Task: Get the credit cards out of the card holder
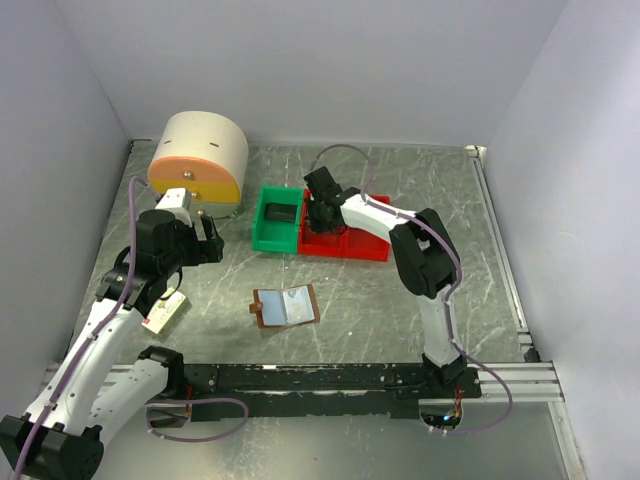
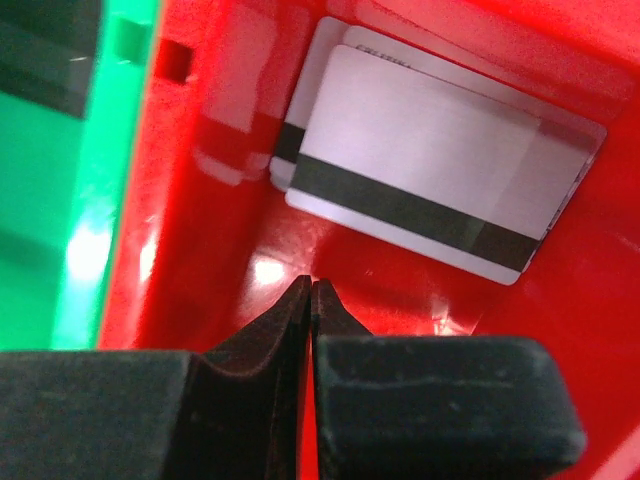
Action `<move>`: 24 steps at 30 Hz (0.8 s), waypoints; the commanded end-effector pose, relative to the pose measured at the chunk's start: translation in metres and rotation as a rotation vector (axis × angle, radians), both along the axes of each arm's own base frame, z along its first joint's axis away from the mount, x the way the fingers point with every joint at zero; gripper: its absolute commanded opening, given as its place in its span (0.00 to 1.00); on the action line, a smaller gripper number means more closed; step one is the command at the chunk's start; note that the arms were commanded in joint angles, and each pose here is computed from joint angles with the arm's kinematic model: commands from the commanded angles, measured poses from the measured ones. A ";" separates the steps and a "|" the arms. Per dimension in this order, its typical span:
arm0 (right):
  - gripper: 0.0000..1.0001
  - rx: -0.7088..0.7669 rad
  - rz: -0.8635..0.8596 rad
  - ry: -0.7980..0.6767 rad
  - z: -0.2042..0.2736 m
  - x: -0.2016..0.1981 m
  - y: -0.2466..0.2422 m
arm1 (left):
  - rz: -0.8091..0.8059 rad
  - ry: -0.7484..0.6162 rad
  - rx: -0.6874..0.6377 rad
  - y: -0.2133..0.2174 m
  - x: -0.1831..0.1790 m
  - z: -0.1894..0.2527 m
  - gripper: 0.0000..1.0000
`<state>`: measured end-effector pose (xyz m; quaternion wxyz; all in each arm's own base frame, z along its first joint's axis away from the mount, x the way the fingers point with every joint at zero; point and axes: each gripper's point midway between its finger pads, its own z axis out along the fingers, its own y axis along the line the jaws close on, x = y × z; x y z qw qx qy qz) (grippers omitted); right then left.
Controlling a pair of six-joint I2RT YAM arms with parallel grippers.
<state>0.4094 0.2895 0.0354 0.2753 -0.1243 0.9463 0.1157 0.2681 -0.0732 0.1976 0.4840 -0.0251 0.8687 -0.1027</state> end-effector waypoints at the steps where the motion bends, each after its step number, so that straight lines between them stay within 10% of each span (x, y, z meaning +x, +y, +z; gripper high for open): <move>1: 0.04 -0.060 -0.090 0.002 -0.008 0.011 -0.008 | -0.011 -0.039 -0.003 -0.001 0.004 0.011 0.98; 24: 0.05 -0.068 -0.166 -0.090 -0.007 0.043 -0.006 | -0.018 -0.039 -0.004 -0.002 0.004 0.012 0.98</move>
